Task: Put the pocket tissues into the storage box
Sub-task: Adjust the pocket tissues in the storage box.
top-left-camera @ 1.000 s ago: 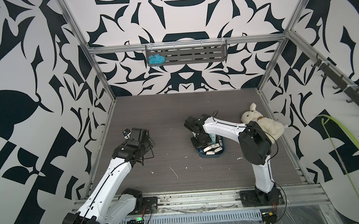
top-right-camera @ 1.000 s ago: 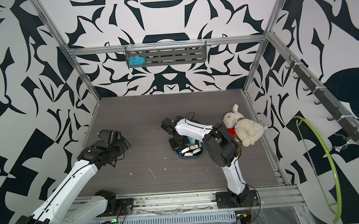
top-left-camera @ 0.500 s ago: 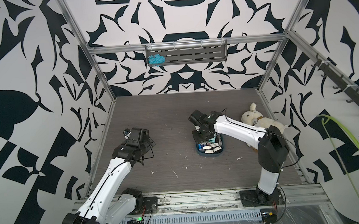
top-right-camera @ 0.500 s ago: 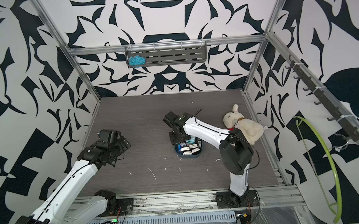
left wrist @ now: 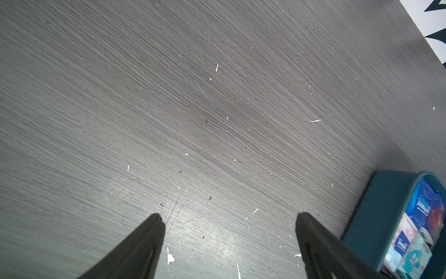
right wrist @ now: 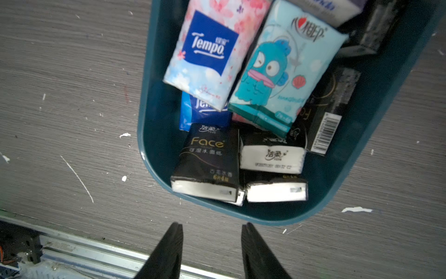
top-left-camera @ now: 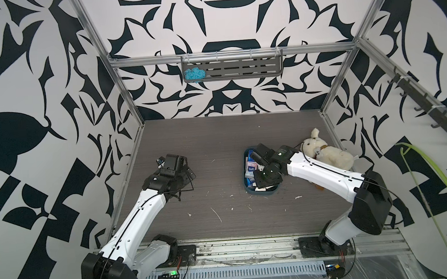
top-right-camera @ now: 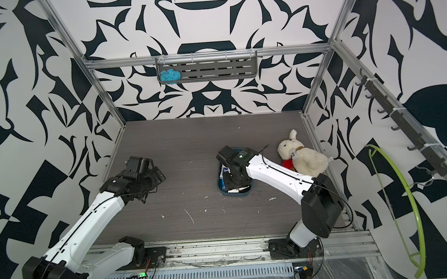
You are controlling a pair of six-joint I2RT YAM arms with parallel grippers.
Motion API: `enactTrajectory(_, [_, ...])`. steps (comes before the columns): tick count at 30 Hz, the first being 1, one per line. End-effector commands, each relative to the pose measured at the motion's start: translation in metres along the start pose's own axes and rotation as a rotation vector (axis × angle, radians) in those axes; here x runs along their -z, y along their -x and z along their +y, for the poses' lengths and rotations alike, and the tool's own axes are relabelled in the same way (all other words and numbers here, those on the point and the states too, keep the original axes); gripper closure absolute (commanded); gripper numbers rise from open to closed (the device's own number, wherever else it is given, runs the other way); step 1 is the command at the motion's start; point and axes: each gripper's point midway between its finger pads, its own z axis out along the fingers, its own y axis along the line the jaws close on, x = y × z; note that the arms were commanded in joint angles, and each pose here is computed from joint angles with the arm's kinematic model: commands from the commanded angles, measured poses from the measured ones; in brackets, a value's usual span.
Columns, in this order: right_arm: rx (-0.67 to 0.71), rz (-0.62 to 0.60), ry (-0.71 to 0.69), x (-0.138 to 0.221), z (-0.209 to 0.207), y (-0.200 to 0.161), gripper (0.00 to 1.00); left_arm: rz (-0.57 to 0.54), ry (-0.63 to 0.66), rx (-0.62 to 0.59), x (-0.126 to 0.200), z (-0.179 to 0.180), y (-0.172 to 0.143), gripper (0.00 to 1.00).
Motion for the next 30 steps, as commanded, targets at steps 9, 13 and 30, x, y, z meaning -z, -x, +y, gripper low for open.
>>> enactTrajectory(9, [-0.006, -0.037, 0.076, -0.035, 0.03, 0.035, 0.49, -0.017, -0.035, -0.035, 0.011, -0.008, 0.008, 0.08])
enactTrajectory(13, [0.018, -0.056, 0.002, -0.037, 0.026, 0.044, 0.57, -0.023, -0.03, -0.047, 0.013, -0.006, 0.008, 0.08])
enactTrajectory(30, [-0.027, -0.374, -0.129, 0.041, -0.023, 0.075, 0.26, -0.118, 0.059, -0.153, -0.009, 0.014, 0.041, 0.01])
